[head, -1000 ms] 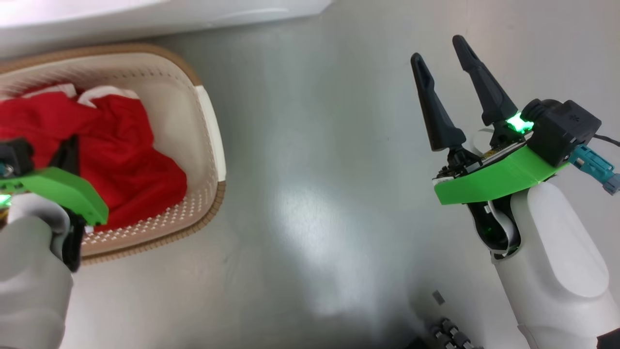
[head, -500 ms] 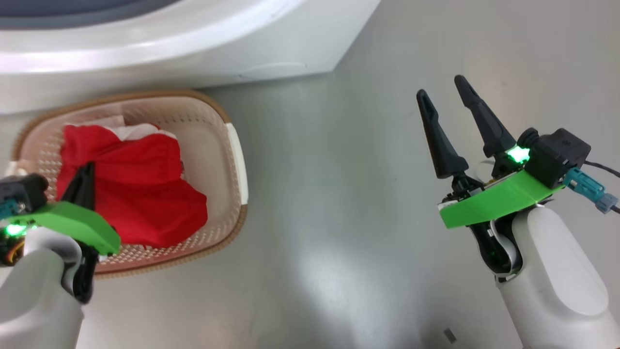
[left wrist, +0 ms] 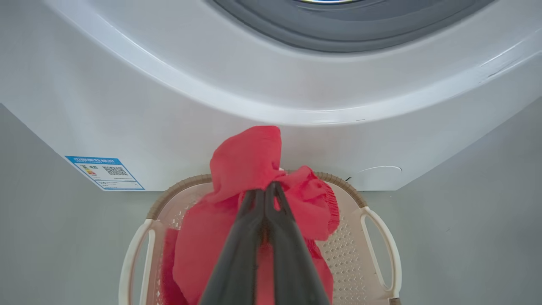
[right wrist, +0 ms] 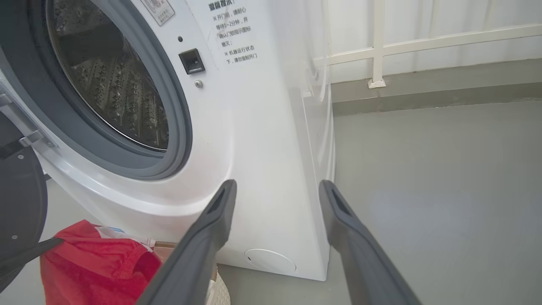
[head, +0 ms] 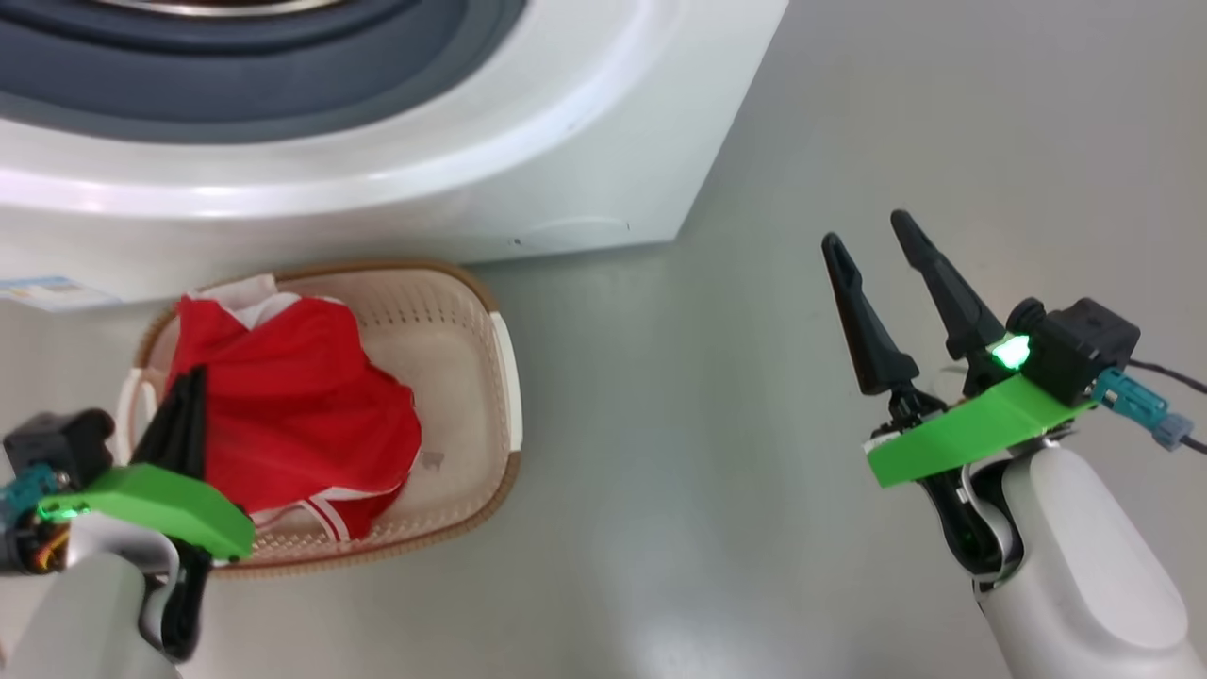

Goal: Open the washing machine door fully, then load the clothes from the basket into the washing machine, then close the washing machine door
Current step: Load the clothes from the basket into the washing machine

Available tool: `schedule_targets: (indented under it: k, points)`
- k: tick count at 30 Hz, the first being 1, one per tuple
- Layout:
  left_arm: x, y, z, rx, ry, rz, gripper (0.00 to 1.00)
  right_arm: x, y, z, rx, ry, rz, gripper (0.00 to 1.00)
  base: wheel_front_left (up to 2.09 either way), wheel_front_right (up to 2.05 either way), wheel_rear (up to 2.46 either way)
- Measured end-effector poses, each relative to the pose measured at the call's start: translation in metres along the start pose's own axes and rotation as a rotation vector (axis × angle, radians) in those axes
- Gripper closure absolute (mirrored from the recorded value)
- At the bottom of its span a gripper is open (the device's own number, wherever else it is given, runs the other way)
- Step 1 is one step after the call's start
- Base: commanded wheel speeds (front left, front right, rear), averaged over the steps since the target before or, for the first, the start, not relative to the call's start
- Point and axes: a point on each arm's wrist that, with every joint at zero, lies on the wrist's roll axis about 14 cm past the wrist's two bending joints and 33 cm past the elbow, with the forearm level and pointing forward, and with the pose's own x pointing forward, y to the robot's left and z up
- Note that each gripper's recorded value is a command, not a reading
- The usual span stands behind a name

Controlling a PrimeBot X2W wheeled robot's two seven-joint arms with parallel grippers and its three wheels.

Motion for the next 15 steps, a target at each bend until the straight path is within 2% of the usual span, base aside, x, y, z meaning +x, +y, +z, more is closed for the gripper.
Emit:
schedule_targets:
  k: [15]
  points:
    - [-0.06, -0.032, 0.065, 0.003, -0.237, -0.047, 1.0, -0.032, 0.013, 0.036, -0.003, -0.054, 0.018, 0.0, 0.0, 0.0, 0.0]
